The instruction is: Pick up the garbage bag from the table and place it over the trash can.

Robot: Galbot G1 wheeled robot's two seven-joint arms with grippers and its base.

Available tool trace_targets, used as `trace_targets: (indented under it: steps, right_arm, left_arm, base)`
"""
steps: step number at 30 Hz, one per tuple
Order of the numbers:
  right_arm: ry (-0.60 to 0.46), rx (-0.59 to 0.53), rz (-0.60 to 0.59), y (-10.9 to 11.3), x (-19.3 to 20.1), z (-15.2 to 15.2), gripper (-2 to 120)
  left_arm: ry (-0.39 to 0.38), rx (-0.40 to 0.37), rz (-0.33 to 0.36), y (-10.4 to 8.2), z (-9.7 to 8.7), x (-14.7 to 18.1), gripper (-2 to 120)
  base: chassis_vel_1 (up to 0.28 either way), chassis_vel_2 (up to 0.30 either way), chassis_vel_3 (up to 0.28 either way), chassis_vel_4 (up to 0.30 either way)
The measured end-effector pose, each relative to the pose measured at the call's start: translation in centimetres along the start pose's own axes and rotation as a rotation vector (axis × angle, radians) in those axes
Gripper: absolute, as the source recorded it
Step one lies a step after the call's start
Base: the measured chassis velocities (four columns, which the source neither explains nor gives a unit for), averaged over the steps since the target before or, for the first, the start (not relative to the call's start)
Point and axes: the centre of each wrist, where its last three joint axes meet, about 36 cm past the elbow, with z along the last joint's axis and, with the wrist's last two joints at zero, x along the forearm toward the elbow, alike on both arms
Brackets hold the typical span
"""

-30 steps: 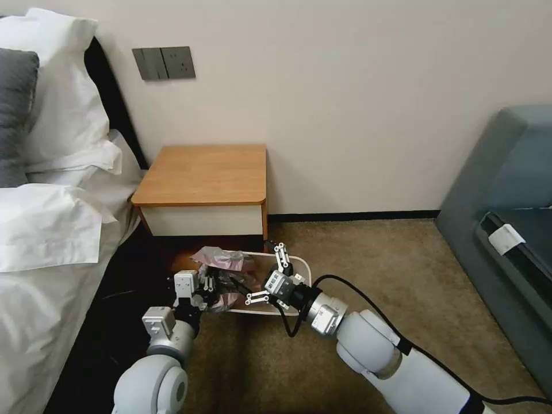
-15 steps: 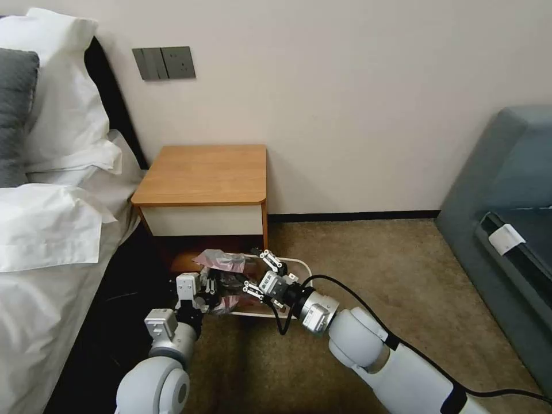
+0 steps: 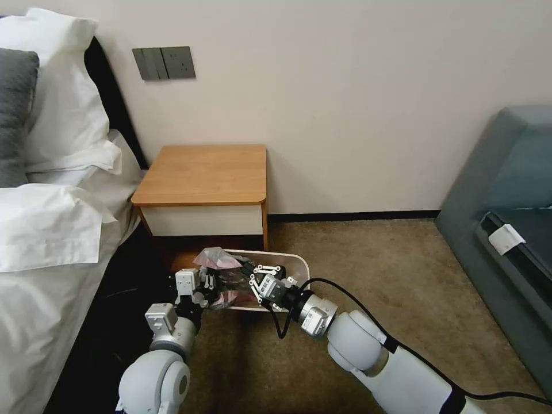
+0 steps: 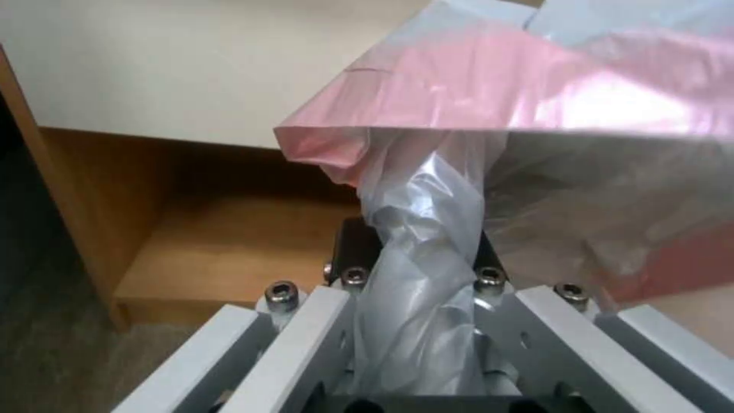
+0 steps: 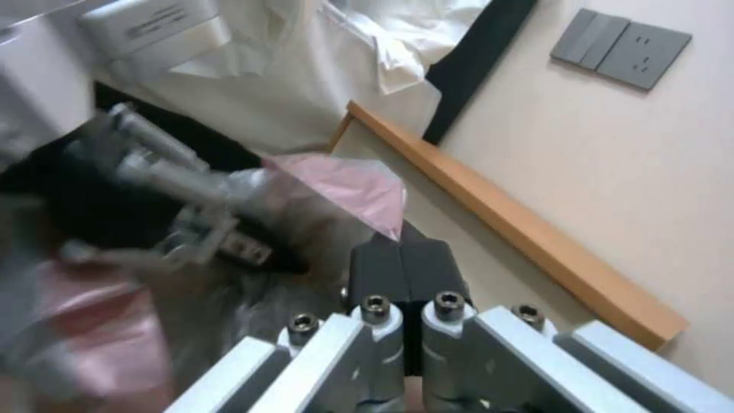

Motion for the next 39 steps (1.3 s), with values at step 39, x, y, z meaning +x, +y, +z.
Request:
trace_targets:
  steps: [39]
  right_arm:
    - [0.155,0.068,0.063,-7.3,-1.2,4.9,0]
  left_arm:
    - [-0.203,-0.230,0.077,0.7,2.1,2.1,8]
  base:
    - [0.000,0.000,0.000,0.000]
